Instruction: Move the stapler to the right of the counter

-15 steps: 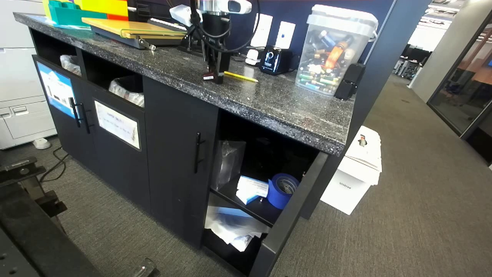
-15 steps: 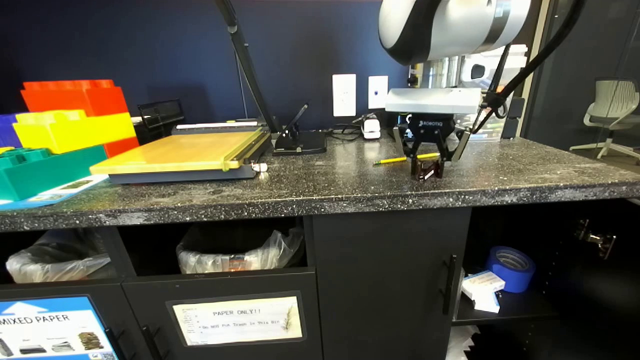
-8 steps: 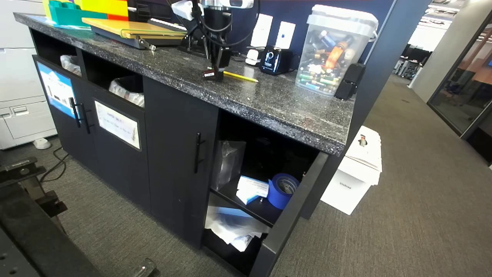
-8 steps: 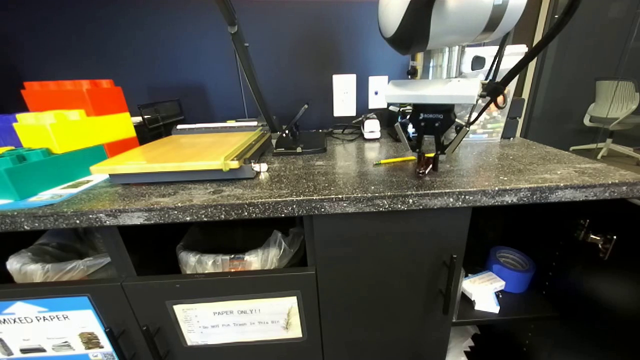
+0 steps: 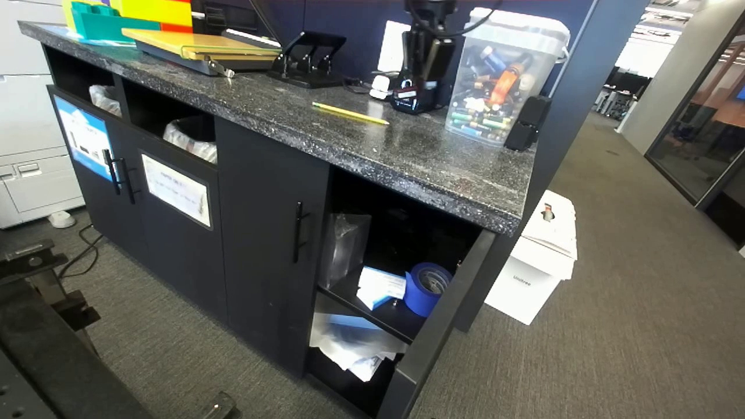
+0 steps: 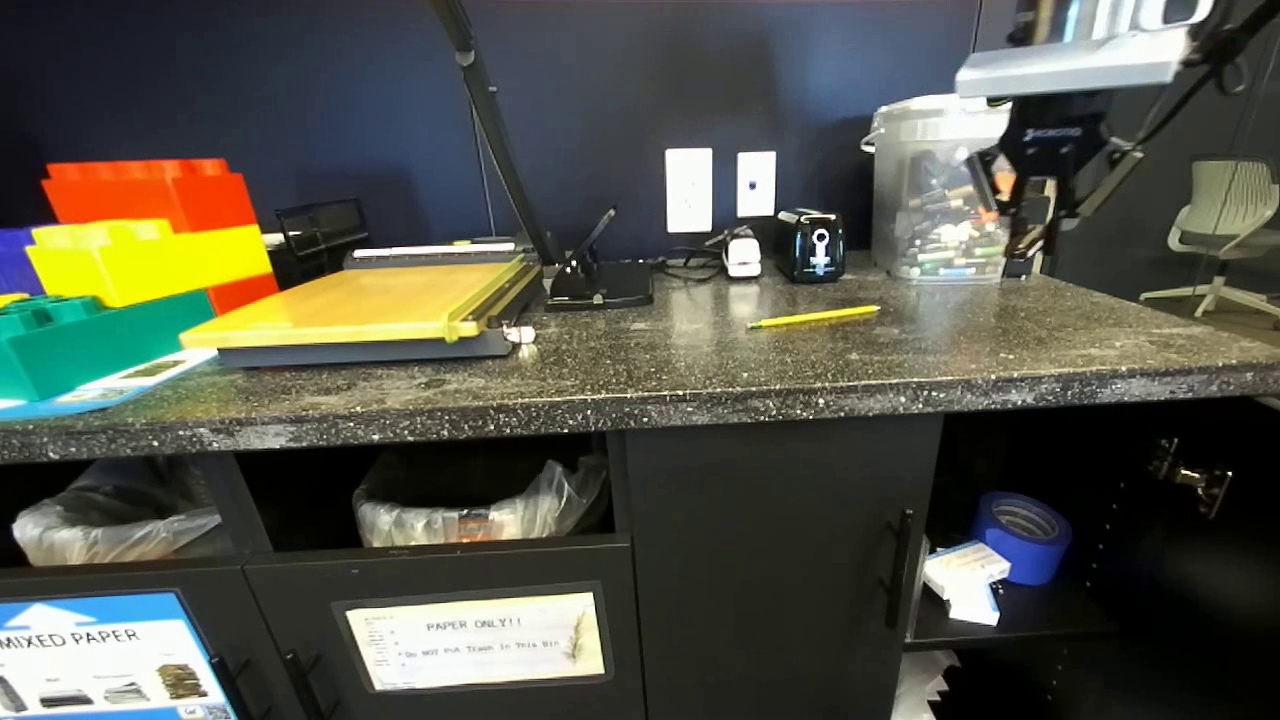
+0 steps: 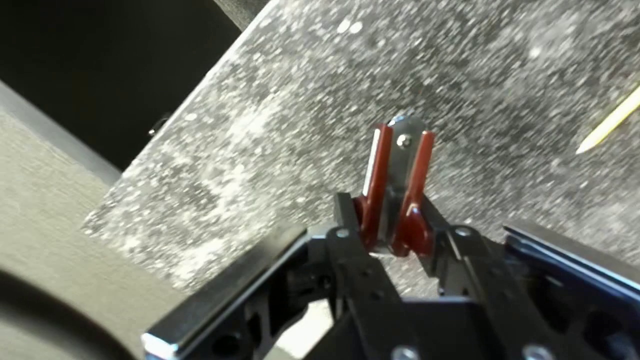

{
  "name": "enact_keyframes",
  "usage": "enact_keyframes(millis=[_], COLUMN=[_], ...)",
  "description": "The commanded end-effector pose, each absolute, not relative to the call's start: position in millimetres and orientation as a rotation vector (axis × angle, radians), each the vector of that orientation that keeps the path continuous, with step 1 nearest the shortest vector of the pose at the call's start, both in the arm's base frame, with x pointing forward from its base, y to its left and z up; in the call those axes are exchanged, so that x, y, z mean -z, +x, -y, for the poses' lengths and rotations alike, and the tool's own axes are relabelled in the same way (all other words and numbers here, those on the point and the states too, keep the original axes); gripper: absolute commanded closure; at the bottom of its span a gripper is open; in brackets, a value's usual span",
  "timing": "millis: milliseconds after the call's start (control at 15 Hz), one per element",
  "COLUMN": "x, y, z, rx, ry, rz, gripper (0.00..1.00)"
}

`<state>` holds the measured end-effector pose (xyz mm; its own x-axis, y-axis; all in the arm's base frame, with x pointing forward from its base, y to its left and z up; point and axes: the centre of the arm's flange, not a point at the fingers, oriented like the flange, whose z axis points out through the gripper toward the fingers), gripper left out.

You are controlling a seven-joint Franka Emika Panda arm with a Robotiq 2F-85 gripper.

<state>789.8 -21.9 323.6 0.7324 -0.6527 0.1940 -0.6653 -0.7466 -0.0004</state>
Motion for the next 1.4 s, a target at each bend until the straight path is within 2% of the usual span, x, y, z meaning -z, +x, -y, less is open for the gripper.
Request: enact_keyframes(millis=[0, 267, 733, 933, 1000, 1067, 1133, 1333], x=[-349, -326, -235, -238, -240, -240, -241, -251], y=[820, 840, 865, 863, 861, 859, 857, 845], z=[111, 146, 127, 129, 129, 129, 128, 119], rx=[-0.237, -0.198, -0.154, -0.169, -0.171, -0.166, -0.162, -0.135], ry=[2.801, 2.727, 2.667, 2.662, 2.663, 2.664, 2.662, 2.668], rz=[1.272, 1.366, 1.403, 1.421, 1.421, 1.423, 1.418, 1.405], gripper=[0.92, 0.92, 0.92, 0.92, 0.75, 0.45, 0.44, 0.24])
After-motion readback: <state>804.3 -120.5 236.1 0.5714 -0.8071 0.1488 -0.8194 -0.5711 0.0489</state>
